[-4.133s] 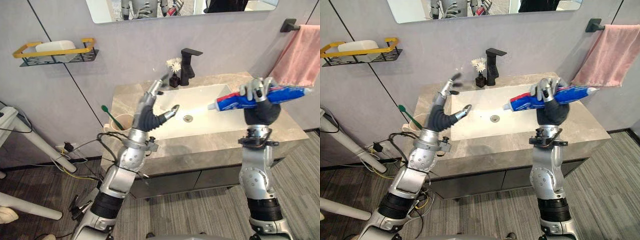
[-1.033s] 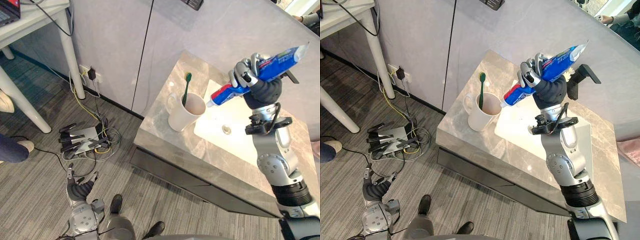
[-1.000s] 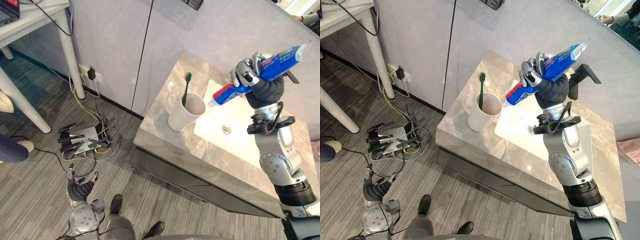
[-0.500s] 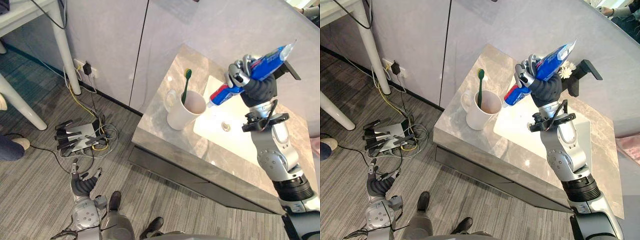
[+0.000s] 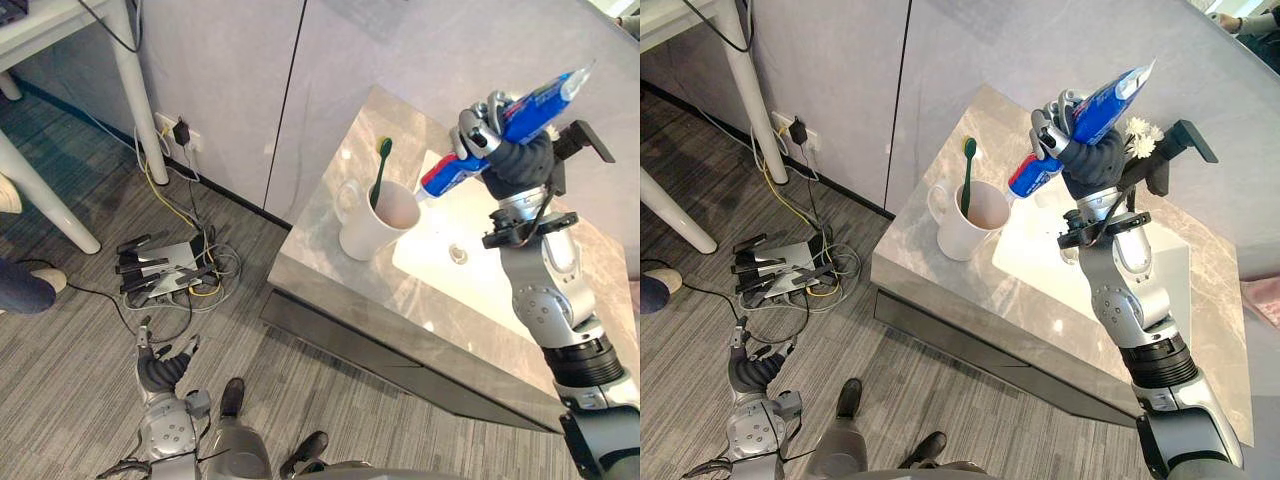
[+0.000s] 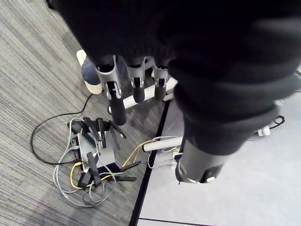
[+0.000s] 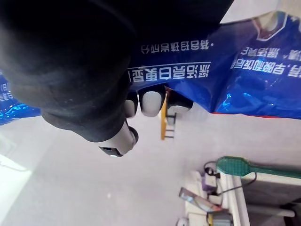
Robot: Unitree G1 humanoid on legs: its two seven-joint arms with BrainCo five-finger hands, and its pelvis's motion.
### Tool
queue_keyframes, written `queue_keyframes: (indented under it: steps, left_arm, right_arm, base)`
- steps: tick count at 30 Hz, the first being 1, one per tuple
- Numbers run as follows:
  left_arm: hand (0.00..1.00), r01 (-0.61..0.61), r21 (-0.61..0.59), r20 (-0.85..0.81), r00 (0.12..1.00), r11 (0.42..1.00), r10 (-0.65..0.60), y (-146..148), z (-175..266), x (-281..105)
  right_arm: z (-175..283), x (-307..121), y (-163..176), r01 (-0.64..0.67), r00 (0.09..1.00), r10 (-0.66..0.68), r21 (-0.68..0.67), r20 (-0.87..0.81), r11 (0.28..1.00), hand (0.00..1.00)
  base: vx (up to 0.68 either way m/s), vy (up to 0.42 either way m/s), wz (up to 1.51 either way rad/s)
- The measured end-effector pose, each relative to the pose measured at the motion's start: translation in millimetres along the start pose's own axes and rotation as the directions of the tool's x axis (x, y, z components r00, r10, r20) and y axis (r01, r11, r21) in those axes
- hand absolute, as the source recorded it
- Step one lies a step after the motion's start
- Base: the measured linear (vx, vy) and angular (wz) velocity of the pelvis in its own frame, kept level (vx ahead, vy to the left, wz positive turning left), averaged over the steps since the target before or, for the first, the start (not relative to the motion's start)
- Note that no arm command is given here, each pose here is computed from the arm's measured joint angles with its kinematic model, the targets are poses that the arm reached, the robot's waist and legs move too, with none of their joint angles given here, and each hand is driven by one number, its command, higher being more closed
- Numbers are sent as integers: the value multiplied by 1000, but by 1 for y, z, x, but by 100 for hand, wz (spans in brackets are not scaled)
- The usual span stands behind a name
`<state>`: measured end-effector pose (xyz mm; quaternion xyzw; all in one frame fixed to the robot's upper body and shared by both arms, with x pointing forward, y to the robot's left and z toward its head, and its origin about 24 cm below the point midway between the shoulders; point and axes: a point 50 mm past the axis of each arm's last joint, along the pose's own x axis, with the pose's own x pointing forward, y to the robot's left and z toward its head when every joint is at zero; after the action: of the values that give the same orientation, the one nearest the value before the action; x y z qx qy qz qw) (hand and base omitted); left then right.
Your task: Organize washtable
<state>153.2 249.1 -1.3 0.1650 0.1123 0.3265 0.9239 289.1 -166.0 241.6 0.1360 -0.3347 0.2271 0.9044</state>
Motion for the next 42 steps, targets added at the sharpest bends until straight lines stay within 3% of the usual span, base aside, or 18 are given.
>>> queue_keyframes:
  steps: [42]
  left_arm:
    - [0, 8, -32, -14, 1000, 999, -8, -2, -1, 3]
  right_arm:
    - [-23, 7, 29, -76, 994, 82, 81, -71, 994, 100]
  base:
    - [3, 3, 0]
